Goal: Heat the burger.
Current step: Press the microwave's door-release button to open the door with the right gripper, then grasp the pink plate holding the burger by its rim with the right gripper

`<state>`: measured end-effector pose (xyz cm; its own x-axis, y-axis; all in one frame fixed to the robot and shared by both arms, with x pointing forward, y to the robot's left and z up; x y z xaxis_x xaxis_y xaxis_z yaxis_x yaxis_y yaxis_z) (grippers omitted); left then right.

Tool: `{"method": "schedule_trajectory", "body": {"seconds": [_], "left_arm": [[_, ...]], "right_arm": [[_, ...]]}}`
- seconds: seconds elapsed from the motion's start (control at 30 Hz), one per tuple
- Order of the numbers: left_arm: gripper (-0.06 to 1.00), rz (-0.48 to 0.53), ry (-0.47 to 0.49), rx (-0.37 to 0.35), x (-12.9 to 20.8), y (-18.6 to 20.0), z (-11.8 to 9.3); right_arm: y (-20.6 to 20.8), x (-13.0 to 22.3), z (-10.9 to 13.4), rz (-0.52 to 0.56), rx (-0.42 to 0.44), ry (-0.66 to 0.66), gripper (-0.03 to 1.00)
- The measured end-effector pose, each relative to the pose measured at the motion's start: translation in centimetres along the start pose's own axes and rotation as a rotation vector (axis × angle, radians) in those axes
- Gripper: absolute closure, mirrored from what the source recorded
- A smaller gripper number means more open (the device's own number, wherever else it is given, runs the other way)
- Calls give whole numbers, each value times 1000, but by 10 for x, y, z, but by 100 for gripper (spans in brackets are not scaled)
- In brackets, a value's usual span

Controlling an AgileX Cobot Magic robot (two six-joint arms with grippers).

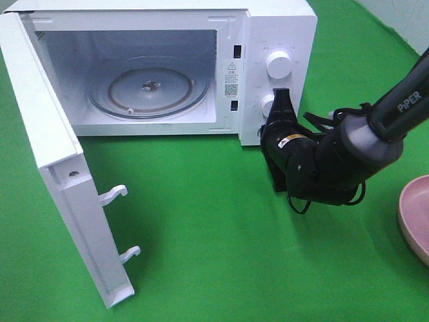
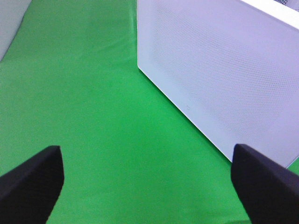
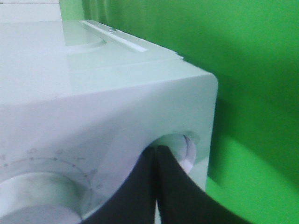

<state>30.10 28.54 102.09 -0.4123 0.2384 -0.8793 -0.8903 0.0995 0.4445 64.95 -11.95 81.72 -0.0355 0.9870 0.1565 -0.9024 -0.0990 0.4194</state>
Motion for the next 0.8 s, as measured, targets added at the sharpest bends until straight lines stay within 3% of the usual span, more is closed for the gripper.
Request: {"method": "schedule_trajectory", "body": {"seconds": [0.3,0.43,0.5,0.73,0.8], "left_arm": [[6,0,0,0,0,0,0],[6,0,0,0,0,0,0],[6,0,0,0,0,0,0],[6,0,0,0,0,0,0],[6,0,0,0,0,0,0]], "right_arm": [[22,7,12,76,27,45,96],[34,7,-1,101,120,75,96],[50,5,-11,128,193,134,96],[69,6,-14,179,239,247,96],[81,9,-13,232,276,391,96]]}}
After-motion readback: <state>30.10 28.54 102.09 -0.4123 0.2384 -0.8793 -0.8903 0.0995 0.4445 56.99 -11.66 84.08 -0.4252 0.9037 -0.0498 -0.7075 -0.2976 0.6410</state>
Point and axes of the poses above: a point on each arm's last joint axis where the gripper is mounted, y pointing back along that axis away from the gripper, z along the wrist's bending axis when the last joint is at zero, x = y × z, the point moved 8 cm from there along -y, pointing out along that axis toward the gripper, and after that the axes turned 12 degrees about -y, right-handed, at the moved point
